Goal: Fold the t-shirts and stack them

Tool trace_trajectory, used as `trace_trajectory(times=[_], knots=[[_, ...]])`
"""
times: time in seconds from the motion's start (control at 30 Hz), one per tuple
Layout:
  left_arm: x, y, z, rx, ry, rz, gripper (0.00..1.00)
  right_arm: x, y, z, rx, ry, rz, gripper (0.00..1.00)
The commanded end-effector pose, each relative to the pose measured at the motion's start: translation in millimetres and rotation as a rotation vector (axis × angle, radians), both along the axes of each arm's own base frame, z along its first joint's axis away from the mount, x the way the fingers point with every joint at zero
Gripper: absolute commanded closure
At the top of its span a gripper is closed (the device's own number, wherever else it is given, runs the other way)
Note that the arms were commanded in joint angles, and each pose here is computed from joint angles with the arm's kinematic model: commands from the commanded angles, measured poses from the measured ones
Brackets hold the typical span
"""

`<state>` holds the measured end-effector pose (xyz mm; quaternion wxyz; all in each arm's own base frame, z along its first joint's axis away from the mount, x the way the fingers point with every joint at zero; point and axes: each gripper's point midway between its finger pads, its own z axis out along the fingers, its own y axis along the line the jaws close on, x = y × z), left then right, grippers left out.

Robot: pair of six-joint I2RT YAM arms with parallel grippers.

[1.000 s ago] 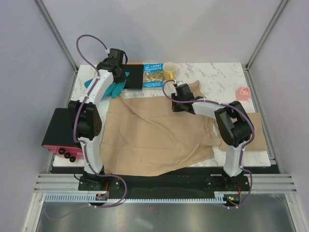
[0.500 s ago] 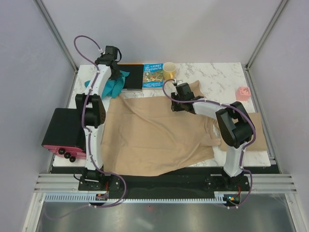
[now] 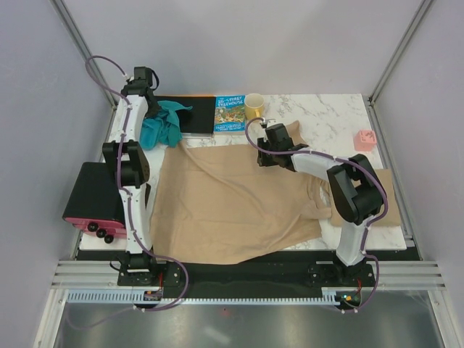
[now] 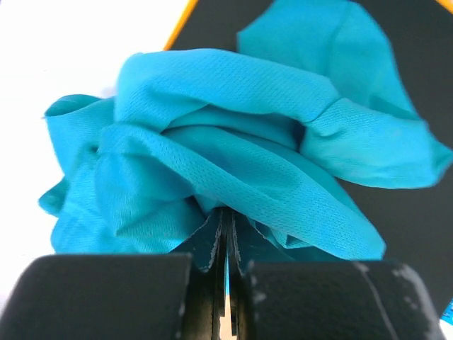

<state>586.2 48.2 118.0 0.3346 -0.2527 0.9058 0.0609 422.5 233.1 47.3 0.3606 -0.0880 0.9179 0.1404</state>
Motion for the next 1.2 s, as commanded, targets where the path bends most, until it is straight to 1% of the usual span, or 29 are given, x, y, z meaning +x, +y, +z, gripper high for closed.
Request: trace_trajectory(times=[0.0, 0.2, 0.27, 0.37, 0.53, 0.6, 0.63, 0.7, 0.73, 0.77, 0.8, 0.87, 0.9, 1.0, 1.1, 1.17], knots=[[-3, 26, 12, 0.018, -0.019, 0.087, 0.98, 4, 1, 25, 0.034, -0.056, 0.005, 0.62], [6, 43, 41, 0.017, -0.100, 0.110, 0.98, 1, 4, 27, 0.051, -0.051, 0.023, 0.62], [9, 50, 44, 0.012, -0.113, 0.114, 0.98, 1, 2, 29, 0.052, -0.054, 0.021, 0.62], [7, 60, 40, 0.026, -0.102, 0.128, 0.98, 0, 2, 29, 0.054, -0.053, 0.021, 0.62], [-4, 82, 31, 0.008, -0.076, 0.169, 0.98, -1, 2, 29, 0.056, -0.052, 0.022, 0.62], [-5, 78, 31, -0.015, -0.074, 0.154, 0.98, 0, 3, 27, 0.059, -0.049, 0.023, 0.62], [-6, 76, 40, -0.025, -0.089, 0.146, 0.98, 0, 4, 27, 0.063, -0.048, 0.026, 0.62], [-7, 65, 44, -0.065, -0.094, 0.110, 0.98, 0, 6, 26, 0.068, -0.044, 0.030, 0.62], [-10, 58, 60, -0.073, -0.120, 0.091, 0.93, 1, 5, 26, 0.068, -0.042, 0.028, 0.62], [-13, 51, 56, -0.085, -0.106, 0.071, 0.85, 0, 8, 27, 0.075, -0.042, 0.033, 0.62], [-16, 47, 61, -0.082, -0.112, 0.060, 0.72, 1, 8, 27, 0.077, -0.044, 0.033, 0.62], [-25, 35, 66, -0.092, -0.106, 0.040, 0.60, 0, 8, 28, 0.080, -0.043, 0.034, 0.62], [-27, 33, 66, -0.090, -0.107, 0.037, 0.50, -1, 9, 29, 0.083, -0.043, 0.036, 0.62], [-36, 33, 59, -0.056, -0.073, 0.051, 0.39, 0, 10, 33, 0.092, -0.050, 0.038, 0.62], [-41, 30, 41, -0.065, -0.028, 0.041, 0.38, 0, 11, 34, 0.101, -0.051, 0.044, 0.62], [-43, 25, 29, -0.086, 0.003, 0.022, 0.38, -1, 13, 32, 0.105, -0.047, 0.047, 0.62]])
